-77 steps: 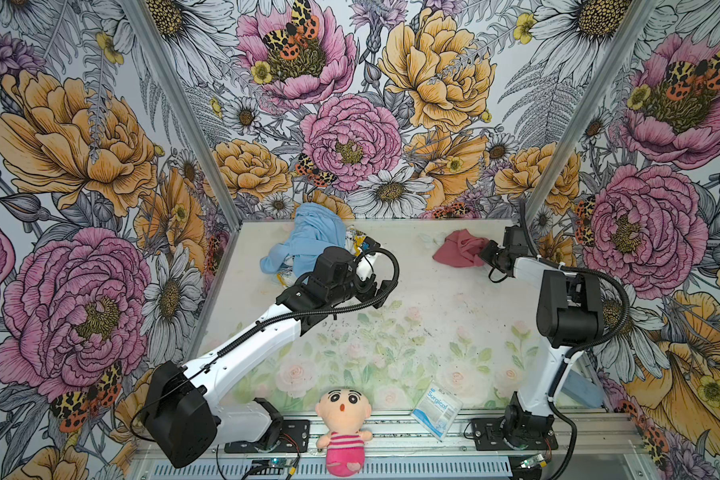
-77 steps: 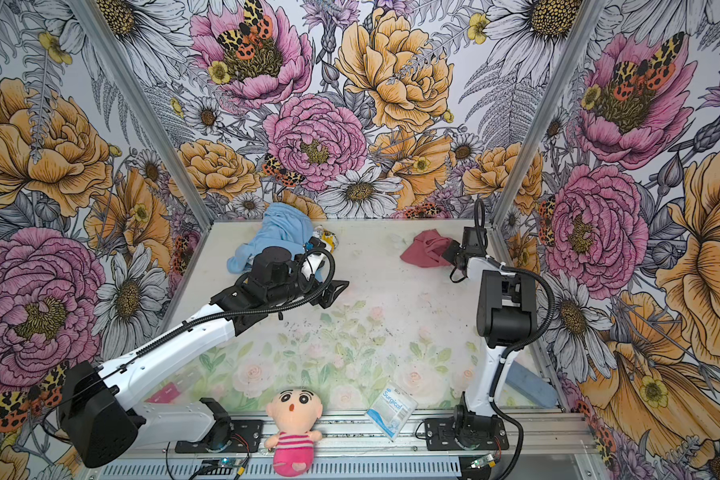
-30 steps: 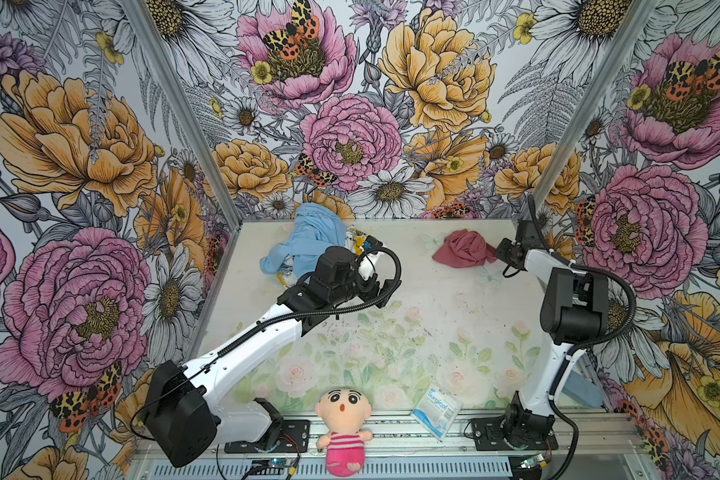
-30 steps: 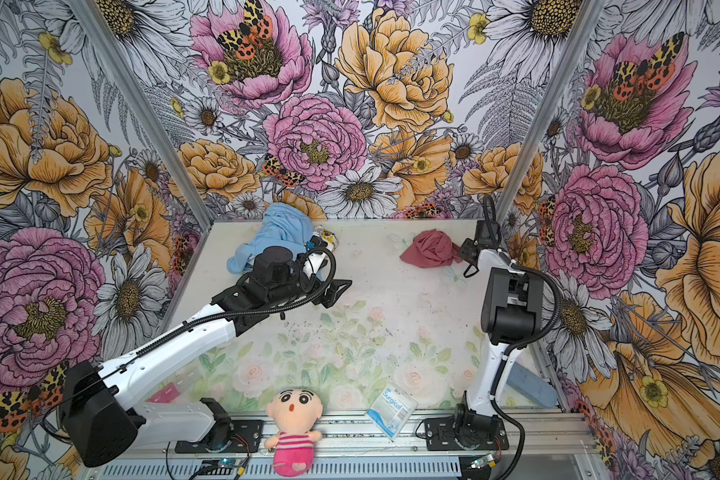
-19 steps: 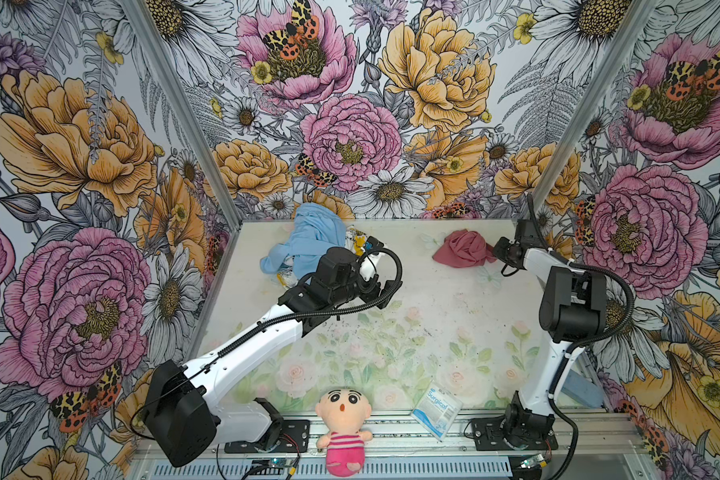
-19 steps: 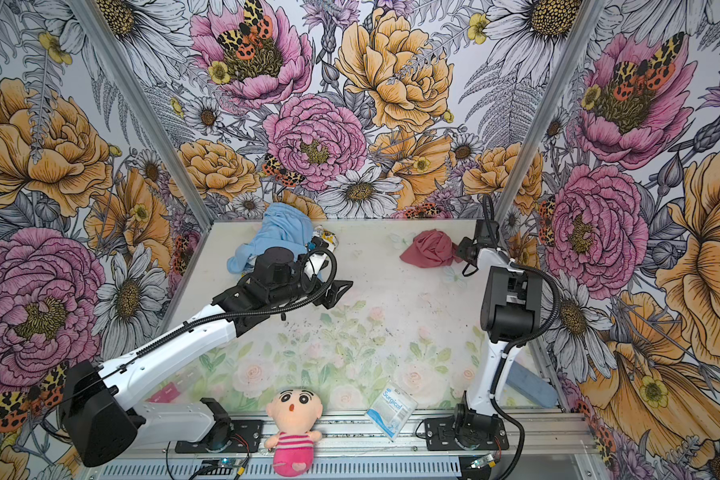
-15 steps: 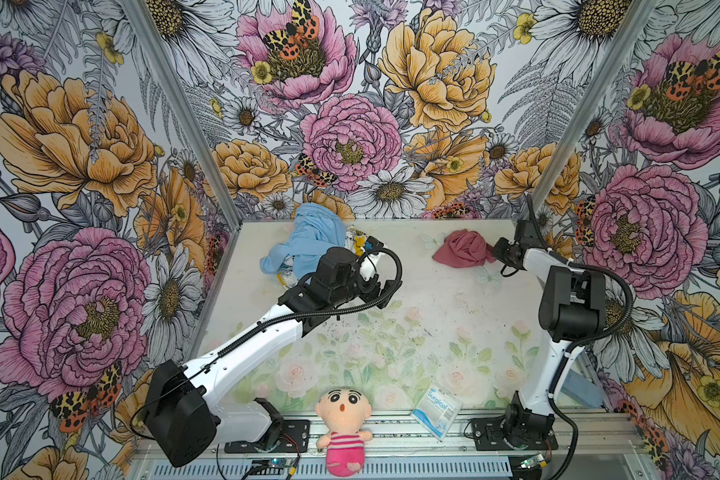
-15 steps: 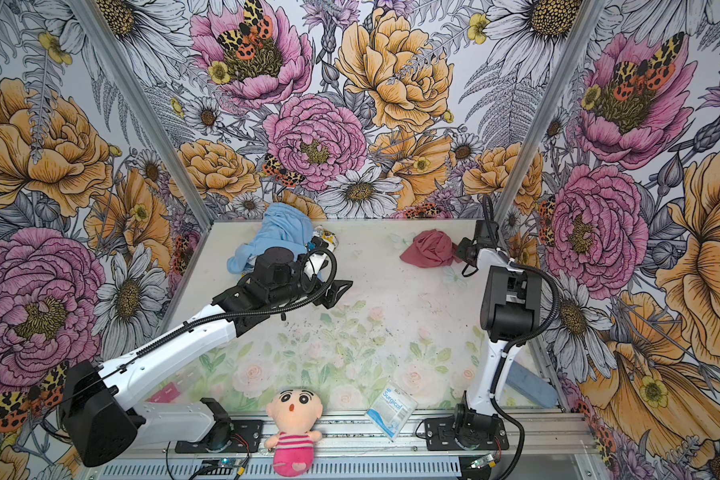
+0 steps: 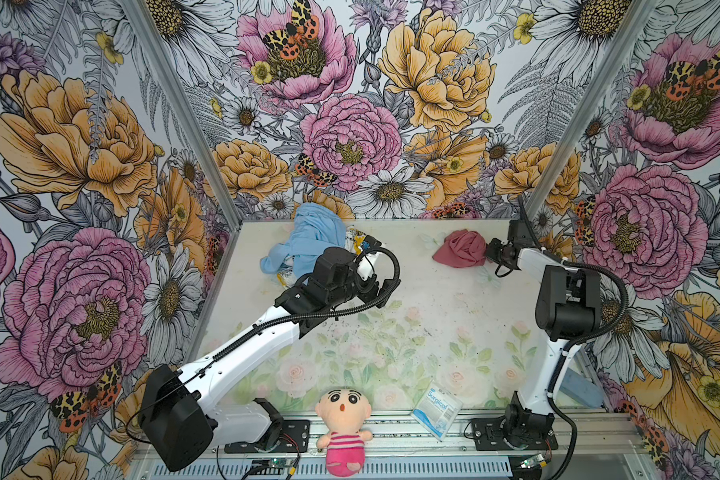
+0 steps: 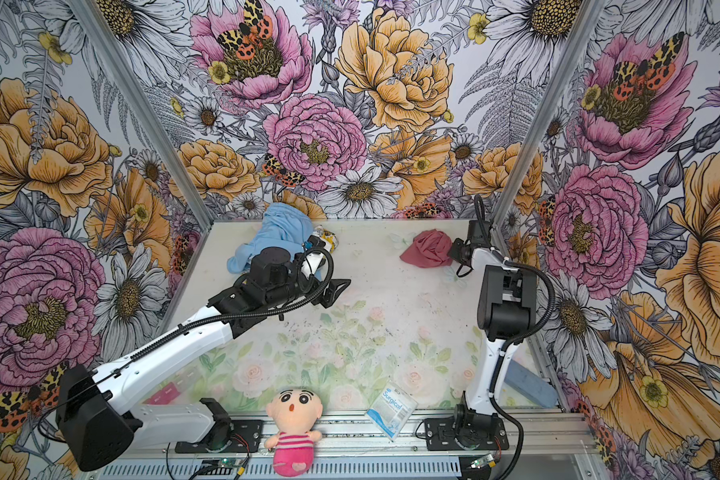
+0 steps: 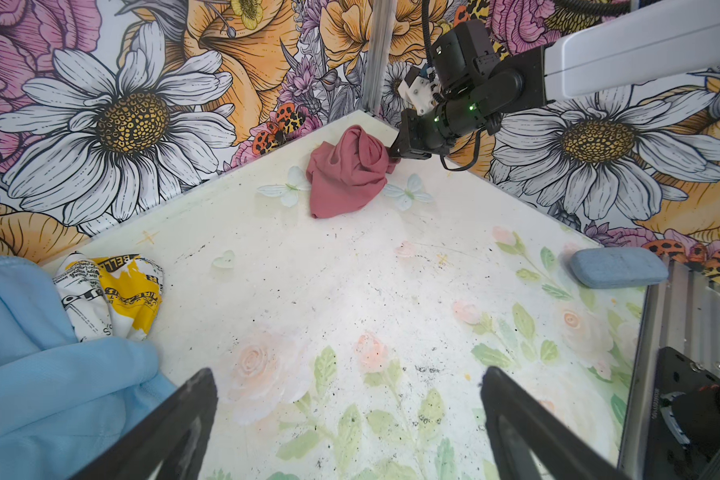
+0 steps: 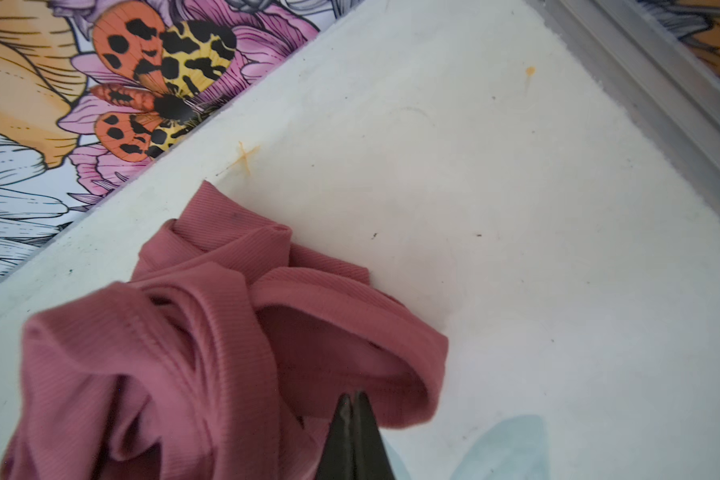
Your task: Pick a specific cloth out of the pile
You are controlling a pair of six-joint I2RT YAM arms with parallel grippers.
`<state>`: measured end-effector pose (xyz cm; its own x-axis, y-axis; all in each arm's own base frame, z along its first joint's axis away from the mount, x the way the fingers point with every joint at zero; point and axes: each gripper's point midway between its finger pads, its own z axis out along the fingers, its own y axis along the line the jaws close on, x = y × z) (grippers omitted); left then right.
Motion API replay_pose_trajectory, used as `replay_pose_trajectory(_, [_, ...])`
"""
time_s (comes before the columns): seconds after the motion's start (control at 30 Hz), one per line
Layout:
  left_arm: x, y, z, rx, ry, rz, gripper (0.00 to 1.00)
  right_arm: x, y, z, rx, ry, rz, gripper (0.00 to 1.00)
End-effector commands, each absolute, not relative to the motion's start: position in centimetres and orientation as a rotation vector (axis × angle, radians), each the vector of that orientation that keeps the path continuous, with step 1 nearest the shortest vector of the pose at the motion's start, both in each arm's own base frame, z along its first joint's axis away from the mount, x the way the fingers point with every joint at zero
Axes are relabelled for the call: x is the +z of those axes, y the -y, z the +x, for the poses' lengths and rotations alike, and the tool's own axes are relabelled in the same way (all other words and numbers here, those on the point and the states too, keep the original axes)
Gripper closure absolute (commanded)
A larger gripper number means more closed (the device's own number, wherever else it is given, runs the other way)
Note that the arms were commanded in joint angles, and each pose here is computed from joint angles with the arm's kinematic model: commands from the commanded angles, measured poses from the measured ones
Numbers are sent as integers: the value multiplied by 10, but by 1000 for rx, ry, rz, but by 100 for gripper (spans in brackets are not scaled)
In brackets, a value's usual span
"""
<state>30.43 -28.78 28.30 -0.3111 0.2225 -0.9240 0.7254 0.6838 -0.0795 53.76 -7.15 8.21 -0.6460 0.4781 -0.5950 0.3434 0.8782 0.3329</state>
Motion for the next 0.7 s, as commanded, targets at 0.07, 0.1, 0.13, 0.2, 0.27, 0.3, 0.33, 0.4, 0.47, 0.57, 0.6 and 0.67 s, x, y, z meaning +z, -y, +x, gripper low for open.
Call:
replay_pose_trajectory(0.07, [285, 285, 303, -595, -1850, 738, 1, 138, 63, 542, 184, -2232, 503, 100])
replay_pose_trajectory(0.1, [284, 285, 303, -594, -1852, 738, 1, 137, 65, 540, 169, -2232, 515, 100])
replay_pose_trajectory(0.13, [284, 286, 303, -596, -1851, 739, 1, 135, 67, 539, 162, -2234, 528, 100])
replay_pose_trajectory(0.2, [284, 285, 303, -595, -1852, 739, 1, 123, 75, 535, 141, -2251, 561, 77])
replay_pose_trajectory(0.27, [283, 284, 302, -596, -1855, 737, 1, 109, 85, 532, 108, -2270, 591, 71])
replay_pose_trajectory(0.3, [284, 284, 301, -595, -1852, 736, 1, 104, 89, 533, 103, -2277, 603, 66])
replay_pose_trajectory(0.33, [283, 283, 301, -592, -1854, 734, 1, 101, 92, 533, 106, -2280, 609, 64])
replay_pose_trajectory(0.4, [283, 282, 301, -586, -1854, 732, 1, 93, 94, 536, 120, -2292, 608, 64])
replay_pose_trajectory(0.47, [285, 282, 301, -589, -1851, 727, 1, 90, 96, 540, 117, -2296, 598, 63])
replay_pose_trajectory(0.57, [288, 284, 301, -611, -1844, 719, 1, 85, 102, 544, 93, -2302, 597, 63])
replay_pose_trajectory(0.6, [290, 284, 300, -616, -1841, 716, 1, 82, 102, 546, 99, -2305, 597, 63])
replay_pose_trajectory(0.67, [290, 285, 302, -616, -1842, 712, 1, 76, 104, 547, 105, -2312, 617, 63])
